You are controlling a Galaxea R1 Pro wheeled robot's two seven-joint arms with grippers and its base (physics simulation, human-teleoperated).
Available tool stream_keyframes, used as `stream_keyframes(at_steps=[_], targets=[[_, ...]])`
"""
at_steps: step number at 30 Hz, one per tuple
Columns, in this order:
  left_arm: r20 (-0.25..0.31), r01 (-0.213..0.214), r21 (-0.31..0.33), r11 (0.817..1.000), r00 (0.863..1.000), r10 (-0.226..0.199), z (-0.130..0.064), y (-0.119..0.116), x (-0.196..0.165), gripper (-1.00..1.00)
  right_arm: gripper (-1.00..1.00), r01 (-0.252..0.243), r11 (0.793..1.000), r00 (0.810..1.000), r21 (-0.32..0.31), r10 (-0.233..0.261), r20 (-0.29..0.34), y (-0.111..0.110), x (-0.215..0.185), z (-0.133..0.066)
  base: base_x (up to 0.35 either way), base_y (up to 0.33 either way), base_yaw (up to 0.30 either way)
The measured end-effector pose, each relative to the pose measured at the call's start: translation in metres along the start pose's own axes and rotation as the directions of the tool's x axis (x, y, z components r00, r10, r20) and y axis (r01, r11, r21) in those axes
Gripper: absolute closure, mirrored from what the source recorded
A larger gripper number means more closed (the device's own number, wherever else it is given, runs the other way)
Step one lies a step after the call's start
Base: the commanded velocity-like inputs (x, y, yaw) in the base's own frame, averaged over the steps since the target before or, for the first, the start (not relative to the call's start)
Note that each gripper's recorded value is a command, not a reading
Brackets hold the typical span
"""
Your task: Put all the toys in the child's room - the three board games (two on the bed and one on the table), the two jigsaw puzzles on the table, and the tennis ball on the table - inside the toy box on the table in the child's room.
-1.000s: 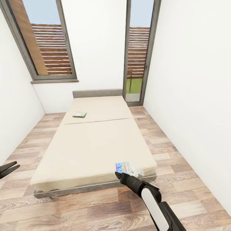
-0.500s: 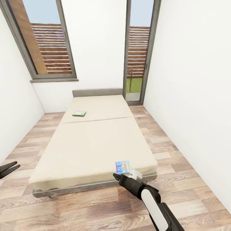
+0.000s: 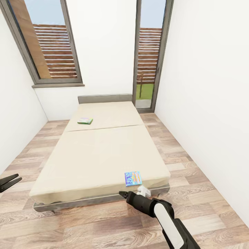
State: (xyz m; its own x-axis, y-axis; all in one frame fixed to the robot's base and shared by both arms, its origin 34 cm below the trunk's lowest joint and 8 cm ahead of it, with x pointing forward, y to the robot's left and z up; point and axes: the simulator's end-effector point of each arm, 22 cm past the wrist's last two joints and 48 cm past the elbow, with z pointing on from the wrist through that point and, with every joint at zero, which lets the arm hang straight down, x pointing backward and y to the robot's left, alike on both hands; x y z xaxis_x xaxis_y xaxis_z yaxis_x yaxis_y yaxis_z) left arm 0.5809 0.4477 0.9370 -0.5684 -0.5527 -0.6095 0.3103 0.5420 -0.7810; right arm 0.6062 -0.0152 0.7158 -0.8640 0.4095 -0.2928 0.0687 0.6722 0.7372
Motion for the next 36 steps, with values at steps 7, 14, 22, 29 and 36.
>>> stream_keyframes(at_steps=[7, 14, 22, 29, 36], targets=[[0.000, 0.000, 0.000, 1.000, 1.000, 0.000, 0.001, 0.009, 0.008, -1.00, -1.00, -0.015, 1.000, 0.997, -0.005, 0.014, -0.080, -0.012, 0.022, 0.009, 0.000, 0.000, 0.000], [0.001, -0.001, 0.001, 1.000, 1.000, 0.001, 0.002, 0.018, 0.015, -1.00, -1.00, -0.072, 0.997, 0.993, 0.032, 0.075, -0.092, -0.045, 0.028, 0.016, 0.000, 0.000, 0.000], [0.000, 0.000, 0.000, 1.000, 1.000, 0.000, 0.003, 0.030, 0.025, -1.00, -1.00, -0.183, 0.980, 0.980, 0.081, 0.189, -0.067, -0.097, 0.027, 0.021, 0.000, 0.000, 0.000], [0.000, 0.000, 0.001, 1.000, 1.000, 0.000, 0.004, 0.039, 0.034, -1.00, -1.00, -0.290, 0.954, 0.955, 0.079, 0.294, -0.041, -0.134, 0.030, 0.025, 0.000, 0.000, 0.000], [0.001, 0.000, 0.003, 1.000, 1.000, 0.000, 0.005, 0.049, 0.043, -1.00, -1.00, -0.377, 0.922, 0.926, 0.083, 0.376, 0.030, -0.171, 0.029, 0.031, 0.000, 0.000, 0.000]])
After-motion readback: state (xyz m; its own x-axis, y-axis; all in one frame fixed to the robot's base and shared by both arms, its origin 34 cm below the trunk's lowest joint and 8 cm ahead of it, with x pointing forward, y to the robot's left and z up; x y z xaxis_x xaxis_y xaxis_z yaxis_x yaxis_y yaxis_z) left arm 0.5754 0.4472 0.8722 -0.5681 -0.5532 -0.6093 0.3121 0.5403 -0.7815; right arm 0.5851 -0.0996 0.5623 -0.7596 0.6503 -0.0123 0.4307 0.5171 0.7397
